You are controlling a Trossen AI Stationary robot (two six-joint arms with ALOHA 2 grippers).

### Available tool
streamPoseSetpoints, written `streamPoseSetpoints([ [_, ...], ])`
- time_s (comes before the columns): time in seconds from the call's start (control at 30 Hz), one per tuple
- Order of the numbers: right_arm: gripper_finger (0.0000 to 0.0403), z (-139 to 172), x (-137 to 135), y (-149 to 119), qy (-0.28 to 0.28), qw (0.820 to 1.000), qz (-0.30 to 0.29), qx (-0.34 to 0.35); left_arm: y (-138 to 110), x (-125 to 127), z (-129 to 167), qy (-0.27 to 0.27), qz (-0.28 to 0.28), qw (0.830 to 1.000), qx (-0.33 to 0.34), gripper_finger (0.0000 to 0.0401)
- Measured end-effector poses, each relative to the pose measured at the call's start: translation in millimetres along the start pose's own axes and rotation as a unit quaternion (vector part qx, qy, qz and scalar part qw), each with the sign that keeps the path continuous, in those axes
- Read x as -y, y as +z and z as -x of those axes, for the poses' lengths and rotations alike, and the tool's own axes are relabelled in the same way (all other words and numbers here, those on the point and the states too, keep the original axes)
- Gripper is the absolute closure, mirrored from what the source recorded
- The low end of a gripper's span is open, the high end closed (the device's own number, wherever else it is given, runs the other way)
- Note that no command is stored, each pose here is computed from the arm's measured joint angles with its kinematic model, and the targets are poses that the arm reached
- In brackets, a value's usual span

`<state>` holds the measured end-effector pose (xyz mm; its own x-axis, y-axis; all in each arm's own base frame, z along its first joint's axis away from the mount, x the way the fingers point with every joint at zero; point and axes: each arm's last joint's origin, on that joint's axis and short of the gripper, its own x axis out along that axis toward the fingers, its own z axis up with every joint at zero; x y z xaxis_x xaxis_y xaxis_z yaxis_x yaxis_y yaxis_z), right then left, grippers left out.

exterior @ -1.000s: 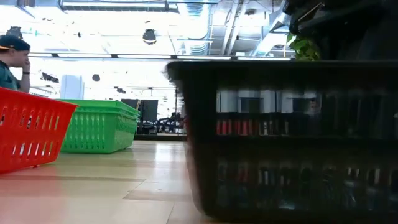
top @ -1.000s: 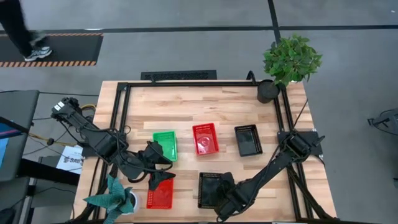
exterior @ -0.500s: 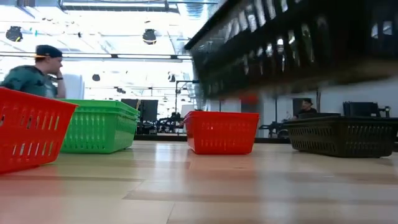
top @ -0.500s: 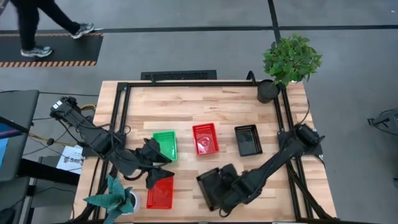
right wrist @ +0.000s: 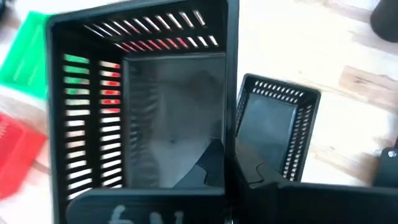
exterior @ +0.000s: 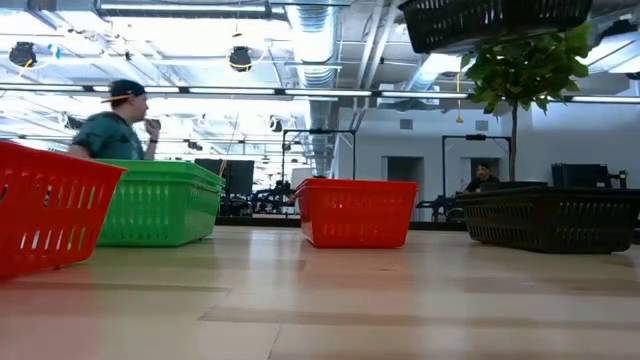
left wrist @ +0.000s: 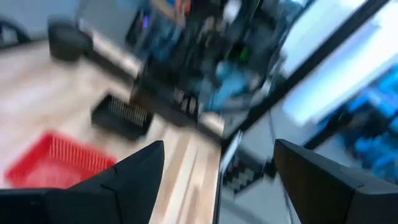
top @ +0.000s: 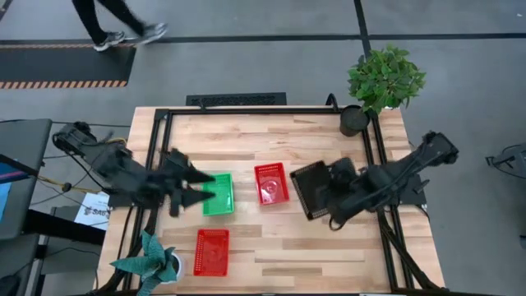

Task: Stack baskets by color
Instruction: Stack the bottom black bin on top of the top black bin

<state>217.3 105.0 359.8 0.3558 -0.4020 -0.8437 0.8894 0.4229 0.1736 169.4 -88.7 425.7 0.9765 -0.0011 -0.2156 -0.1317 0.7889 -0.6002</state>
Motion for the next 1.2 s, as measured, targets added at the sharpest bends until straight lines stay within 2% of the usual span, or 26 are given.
streamPoseSetpoints([
  [0.13, 0.0398, 3.0, 11.1, 8.5, 0.006, 1.0, -0.026, 0.001, 32.4, 0.5, 25.2, -0.032, 0.005, 0.992, 0.123, 0.0111],
  [0.23, 0.0395, 2.3, 16.7, 11.9, -0.001, 0.998, -0.055, 0.006, 58.9, 2.9, 45.5, -0.053, -0.002, 0.97, 0.236, 0.0111],
  [0.33, 0.0393, -2.7, 17.4, 12.4, -0.013, 0.997, -0.08, 0.011, 82.5, 3.9, 67.9, -0.07, -0.038, 0.937, 0.34, 0.0111],
  [0.47, 0.0396, -9.9, 14.1, 11.4, -0.026, 0.992, -0.12, 0.015, 103.2, 3.7, 93.8, -0.059, -0.092, 0.884, 0.455, 0.0111],
  [0.63, 0.0393, -14.9, 7.8, 12.2, -0.019, 0.988, -0.155, 0.015, 111.4, 5.4, 109.2, -0.05, -0.199, 0.826, 0.526, 0.0111],
  [0.73, 0.0394, -16.1, 6.5, 14.2, -0.014, 0.986, -0.164, 0.014, 110.6, 9.9, 105.0, -0.053, -0.244, 0.805, 0.538, 0.0111],
  [0.8, 0.0396, -16.2, 6.2, 14.2, -0.013, 0.986, -0.163, 0.015, 108.4, 13.2, 96.3, -0.045, -0.249, 0.808, 0.532, 0.0111],
  [0.97, 0.0392, -15.0, 9.0, 13.7, -0.023, 0.992, -0.124, -0.005, 98.8, 13.7, 71.5, 0.001, -0.176, 0.874, 0.453, 0.0111],
  [1.03, 0.0392, -12.4, 13.9, 14.4, -0.031, 0.992, -0.119, -0.017, 94.3, 12.1, 64.9, 0.011, -0.141, 0.894, 0.425, 0.0111],
  [1.2, 0.0395, -8.4, 18.0, 12.7, -0.034, 0.995, -0.094, -0.026, 84.7, 10.6, 49.8, 0.036, -0.094, 0.919, 0.381, 0.0111],
])
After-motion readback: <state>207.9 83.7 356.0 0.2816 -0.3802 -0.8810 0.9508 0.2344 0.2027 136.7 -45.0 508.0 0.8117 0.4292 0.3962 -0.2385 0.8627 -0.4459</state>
